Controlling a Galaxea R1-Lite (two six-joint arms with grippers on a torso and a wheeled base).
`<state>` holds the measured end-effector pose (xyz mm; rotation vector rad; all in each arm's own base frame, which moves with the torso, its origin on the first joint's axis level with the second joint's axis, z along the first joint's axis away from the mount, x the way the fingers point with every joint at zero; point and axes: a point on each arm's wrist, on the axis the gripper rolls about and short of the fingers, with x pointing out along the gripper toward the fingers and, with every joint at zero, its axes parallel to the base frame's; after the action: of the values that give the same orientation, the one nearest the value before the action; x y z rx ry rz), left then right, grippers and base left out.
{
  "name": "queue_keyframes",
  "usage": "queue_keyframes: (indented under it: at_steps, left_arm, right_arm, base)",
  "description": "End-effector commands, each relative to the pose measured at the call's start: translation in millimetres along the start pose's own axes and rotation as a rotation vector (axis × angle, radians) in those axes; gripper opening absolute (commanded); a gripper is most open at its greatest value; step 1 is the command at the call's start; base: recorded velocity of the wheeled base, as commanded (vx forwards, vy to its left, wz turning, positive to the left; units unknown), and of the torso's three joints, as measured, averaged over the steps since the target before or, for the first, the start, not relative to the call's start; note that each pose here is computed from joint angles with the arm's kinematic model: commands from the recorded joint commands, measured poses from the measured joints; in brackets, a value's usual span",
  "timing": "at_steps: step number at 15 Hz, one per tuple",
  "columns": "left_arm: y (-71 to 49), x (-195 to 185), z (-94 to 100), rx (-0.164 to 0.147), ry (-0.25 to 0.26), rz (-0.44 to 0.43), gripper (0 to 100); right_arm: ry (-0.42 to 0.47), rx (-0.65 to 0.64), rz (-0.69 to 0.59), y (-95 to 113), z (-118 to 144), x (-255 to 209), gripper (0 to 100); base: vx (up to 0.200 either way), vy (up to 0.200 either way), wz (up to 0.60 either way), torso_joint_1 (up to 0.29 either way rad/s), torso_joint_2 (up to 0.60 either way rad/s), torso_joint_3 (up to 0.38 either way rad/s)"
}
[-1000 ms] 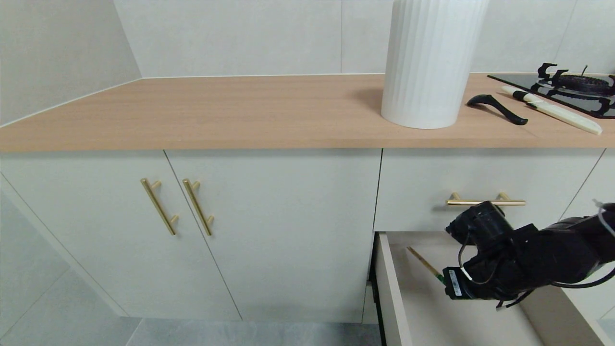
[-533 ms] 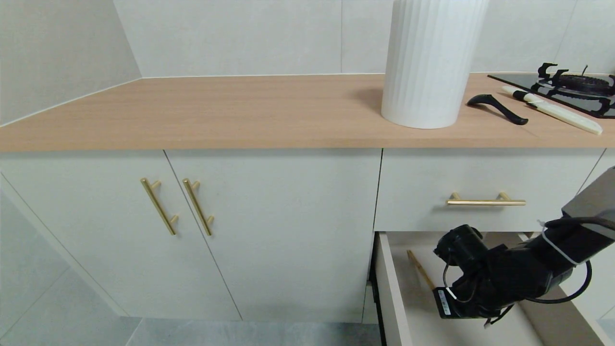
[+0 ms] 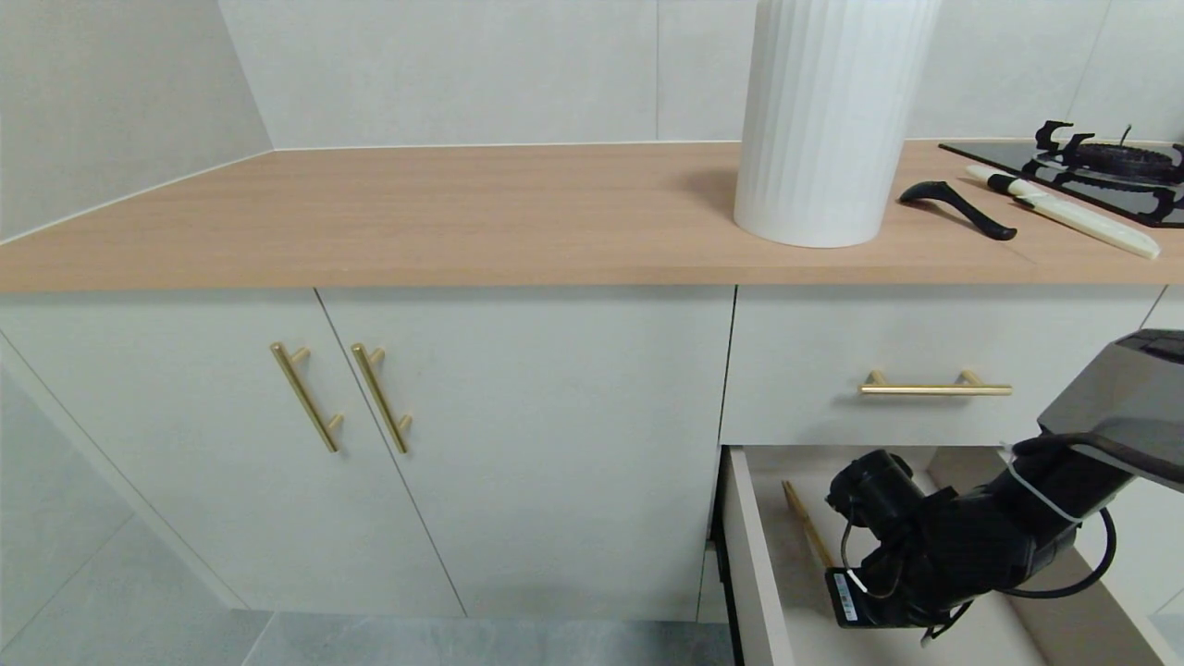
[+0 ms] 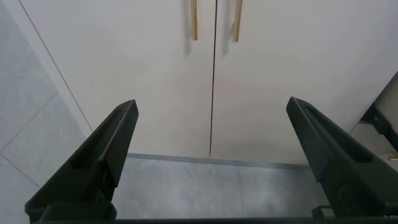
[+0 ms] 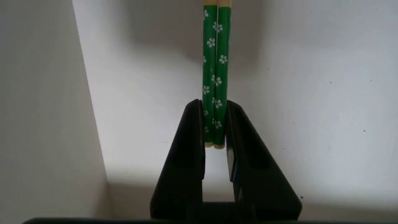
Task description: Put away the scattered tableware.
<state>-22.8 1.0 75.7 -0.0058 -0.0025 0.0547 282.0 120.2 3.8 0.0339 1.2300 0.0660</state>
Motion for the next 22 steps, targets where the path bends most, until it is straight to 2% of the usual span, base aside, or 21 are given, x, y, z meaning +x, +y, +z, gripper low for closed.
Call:
queue_keyframes:
  at_steps: [1,6,9,13,15,16,18,20,22]
  left_arm:
    - [0.0,0,0.1,0.000,-0.001,0.001,100]
    - [0.0,0,0.1,0.000,-0.001,0.001,100]
    - [0.0,0,0.1,0.000,-0.001,0.001,100]
    - [0.0,0,0.1,0.000,-0.001,0.001,100]
    - [0.0,0,-0.1,0.000,0.001,0.001,100]
    - [0.0,0,0.1,0.000,-0.001,0.001,100]
    - [0.0,0,0.1,0.000,-0.001,0.001,100]
    - [0.0,0,0.1,0.000,-0.001,0.001,100]
    - [0.0,0,0.1,0.000,-0.001,0.001,100]
  right_arm:
    - [0.002,-0.001,-0.001,0,0,1,100]
    - [-0.015,0.007,0.004,0,1,-6,100]
    - [-0.153,0.014,0.061,-1,8,-58,100]
    - [-0.264,0.076,0.076,-26,11,-155,100]
    - [-0.345,0.109,0.065,-47,4,-212,100]
    - [-0.413,0.114,0.053,-58,-2,-233,100]
    - [-0.507,0.114,0.013,-76,-11,-257,100]
    - [-0.553,0.129,0.007,-80,-14,-269,100]
    - [-0.562,0.113,0.003,-81,-16,-271,100]
  base:
    - [0.000,0.000,0.00,0.000,0.00,0.000]
    - [0.000,0.000,0.00,0.000,0.00,0.000]
    - [0.000,0.000,0.00,0.000,0.00,0.000]
    - [0.000,0.000,0.00,0.000,0.00,0.000]
    - [0.000,0.000,0.00,0.000,0.00,0.000]
    - [0.000,0.000,0.00,0.000,0.00,0.000]
    - [0.000,0.000,0.00,0.000,0.00,0.000]
    - [0.000,0.000,0.00,0.000,0.00,0.000]
    - [0.000,0.000,0.00,0.000,0.00,0.000]
